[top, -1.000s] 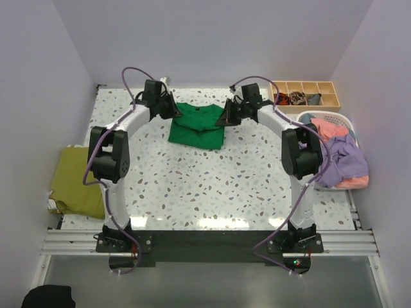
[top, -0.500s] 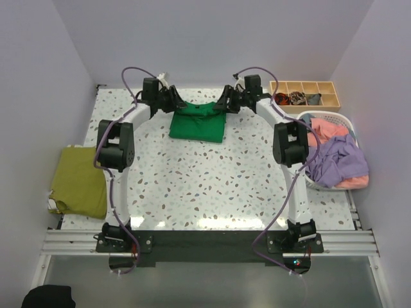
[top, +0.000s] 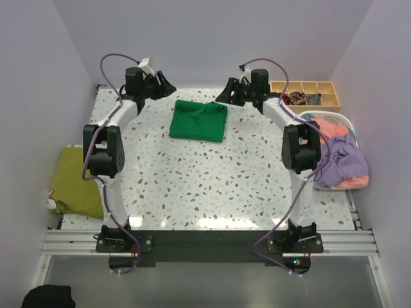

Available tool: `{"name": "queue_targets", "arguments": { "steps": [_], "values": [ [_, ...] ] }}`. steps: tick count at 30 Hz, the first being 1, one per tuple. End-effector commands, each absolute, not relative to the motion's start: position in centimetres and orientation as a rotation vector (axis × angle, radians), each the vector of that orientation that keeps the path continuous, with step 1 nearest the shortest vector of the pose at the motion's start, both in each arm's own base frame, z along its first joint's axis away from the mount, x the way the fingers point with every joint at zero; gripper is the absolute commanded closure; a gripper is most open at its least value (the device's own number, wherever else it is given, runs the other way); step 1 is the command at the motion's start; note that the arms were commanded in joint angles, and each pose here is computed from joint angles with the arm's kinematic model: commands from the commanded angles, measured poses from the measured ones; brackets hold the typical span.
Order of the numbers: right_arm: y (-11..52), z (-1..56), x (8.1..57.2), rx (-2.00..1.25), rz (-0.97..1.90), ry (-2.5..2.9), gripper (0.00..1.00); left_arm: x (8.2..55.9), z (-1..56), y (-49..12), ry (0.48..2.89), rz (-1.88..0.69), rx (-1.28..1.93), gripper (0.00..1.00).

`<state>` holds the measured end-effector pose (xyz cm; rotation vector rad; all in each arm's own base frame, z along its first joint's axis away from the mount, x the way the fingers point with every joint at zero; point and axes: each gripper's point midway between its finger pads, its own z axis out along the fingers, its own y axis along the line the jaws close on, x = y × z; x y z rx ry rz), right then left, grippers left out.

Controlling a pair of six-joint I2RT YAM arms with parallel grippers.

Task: Fold and stack the t-shirts
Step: Fold the long partially folded tshirt into a neat square, then put the neatly folded tshirt into the corner of the board with the left arm

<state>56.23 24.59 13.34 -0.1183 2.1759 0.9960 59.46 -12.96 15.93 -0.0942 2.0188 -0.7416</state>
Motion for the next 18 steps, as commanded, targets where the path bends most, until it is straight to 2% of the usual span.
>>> {"name": "queue_targets", "arguments": {
  "steps": [1, 3, 4, 7, 18],
  "values": [
    [28.6, 17.1, 54.5, -0.262, 1.035, 2.084, 0.35, 57.5, 18.8, -18.2, 1.938, -0.871, 0.135, 0.42],
    [30.1, 15.9, 53.9, -0.286, 1.066, 2.113, 0.36, 57.0, 19.4, -20.5, 1.920, -0.985, 0.231, 0.48],
    [30.6, 16.0, 54.0, -0.287, 1.069, 2.115, 0.36, 56.9, 17.4, -21.6, 1.962, -1.039, 0.248, 0.50],
    [31.2, 14.6, 54.5, -0.262, 1.076, 2.140, 0.37, 57.5, 16.8, -22.9, 1.966, -1.105, 0.279, 0.57],
    [31.1, 10.6, 57.4, -0.255, 0.977, 2.180, 0.38, 59.2, 11.2, -23.5, 1.996, -1.134, 0.275, 0.57]
  ]
}}
